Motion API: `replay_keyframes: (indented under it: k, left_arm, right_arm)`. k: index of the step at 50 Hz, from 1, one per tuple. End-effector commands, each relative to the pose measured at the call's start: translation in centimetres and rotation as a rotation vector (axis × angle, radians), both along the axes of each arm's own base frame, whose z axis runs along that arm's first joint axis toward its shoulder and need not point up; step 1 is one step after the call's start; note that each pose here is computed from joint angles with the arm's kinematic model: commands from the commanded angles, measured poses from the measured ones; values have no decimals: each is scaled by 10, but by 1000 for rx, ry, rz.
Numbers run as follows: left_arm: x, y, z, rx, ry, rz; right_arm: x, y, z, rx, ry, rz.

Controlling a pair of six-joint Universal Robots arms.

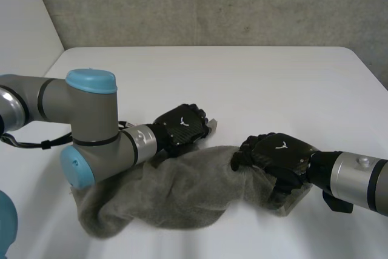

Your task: Fold the towel.

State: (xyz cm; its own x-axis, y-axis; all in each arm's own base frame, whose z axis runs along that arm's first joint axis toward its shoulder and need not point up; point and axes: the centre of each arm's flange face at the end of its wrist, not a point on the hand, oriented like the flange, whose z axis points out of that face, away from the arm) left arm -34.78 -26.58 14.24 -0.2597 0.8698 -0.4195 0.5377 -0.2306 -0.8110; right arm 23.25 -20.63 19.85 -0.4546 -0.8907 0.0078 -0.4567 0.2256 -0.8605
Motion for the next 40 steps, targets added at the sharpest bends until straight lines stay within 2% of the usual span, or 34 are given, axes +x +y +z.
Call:
replay_keyframes:
  k: [1, 7, 15, 27, 32, 40]
  left_arm:
    - [2, 1, -10, 35, -22, 5]
    - [3, 0, -10, 37, -23, 14]
    - [14, -10, 10, -30, -39, 127]
    - [68, -10, 22, 5, -70, 280]
    - [77, -10, 16, 27, -78, 302]
    - [81, -5, 14, 68, -58, 319]
  right_arm:
    - [0, 0, -1, 1, 1, 2]
    - [0, 0, -2, 6, 1, 2]
    - [0, 0, -2, 6, 5, 1]
    - [-2, 7, 1, 33, 57, 46]
    - [-2, 11, 3, 31, 88, 94]
    - [-2, 14, -2, 55, 91, 99]
